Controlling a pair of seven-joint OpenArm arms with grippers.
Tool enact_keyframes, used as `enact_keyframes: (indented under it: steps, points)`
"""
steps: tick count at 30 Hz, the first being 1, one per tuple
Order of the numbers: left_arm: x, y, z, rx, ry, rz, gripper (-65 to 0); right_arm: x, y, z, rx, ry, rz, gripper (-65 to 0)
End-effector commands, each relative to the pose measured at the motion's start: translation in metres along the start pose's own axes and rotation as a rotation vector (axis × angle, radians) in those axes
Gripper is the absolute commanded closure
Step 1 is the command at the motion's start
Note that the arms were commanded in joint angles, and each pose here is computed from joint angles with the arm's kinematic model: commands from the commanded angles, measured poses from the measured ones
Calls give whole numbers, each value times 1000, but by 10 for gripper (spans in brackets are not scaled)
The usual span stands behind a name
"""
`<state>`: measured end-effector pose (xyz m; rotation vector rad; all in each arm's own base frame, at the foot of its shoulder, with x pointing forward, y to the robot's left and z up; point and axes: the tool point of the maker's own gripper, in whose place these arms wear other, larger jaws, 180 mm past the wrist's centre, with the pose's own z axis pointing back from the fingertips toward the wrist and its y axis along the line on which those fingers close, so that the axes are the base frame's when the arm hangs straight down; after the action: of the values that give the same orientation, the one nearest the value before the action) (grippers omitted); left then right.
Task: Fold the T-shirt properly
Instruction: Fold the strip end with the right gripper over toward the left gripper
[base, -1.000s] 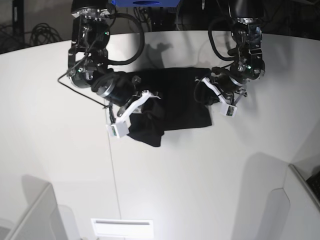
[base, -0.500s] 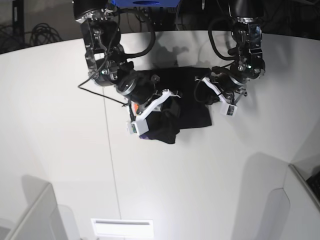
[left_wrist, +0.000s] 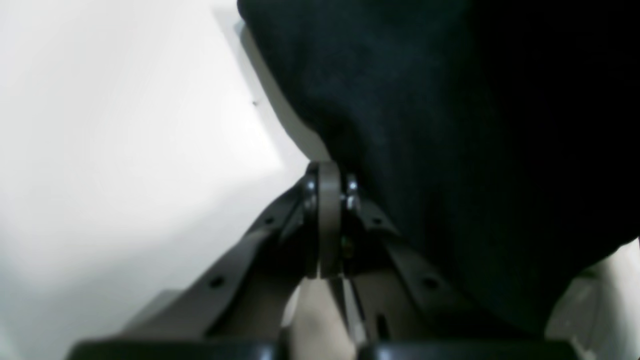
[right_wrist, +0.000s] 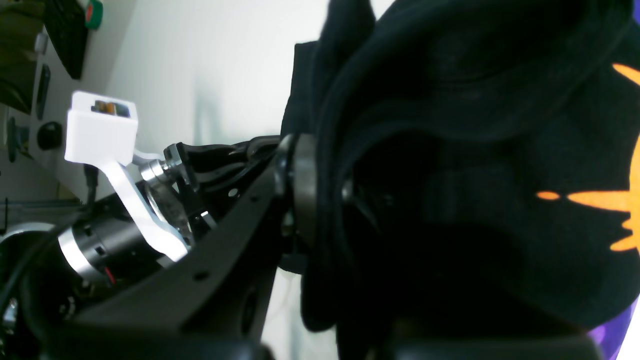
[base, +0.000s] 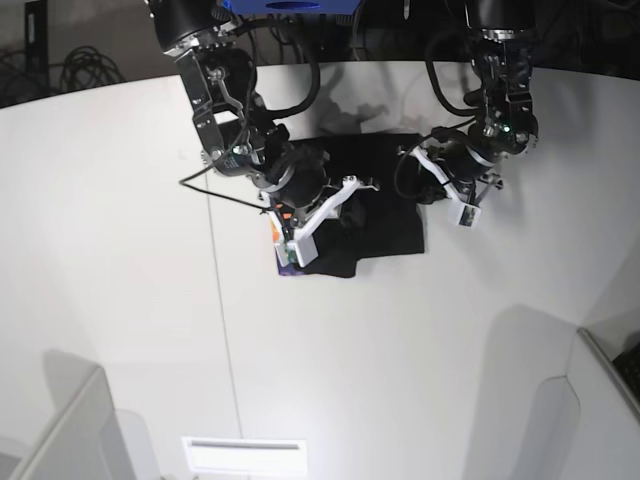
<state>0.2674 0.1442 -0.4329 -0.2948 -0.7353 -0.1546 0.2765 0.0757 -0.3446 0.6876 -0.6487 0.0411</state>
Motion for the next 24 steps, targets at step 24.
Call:
enact_keyframes:
  steps: [24]
  points:
    - [-28,31,34,109,60,8,0,4,33,-2,76,-19,54,0]
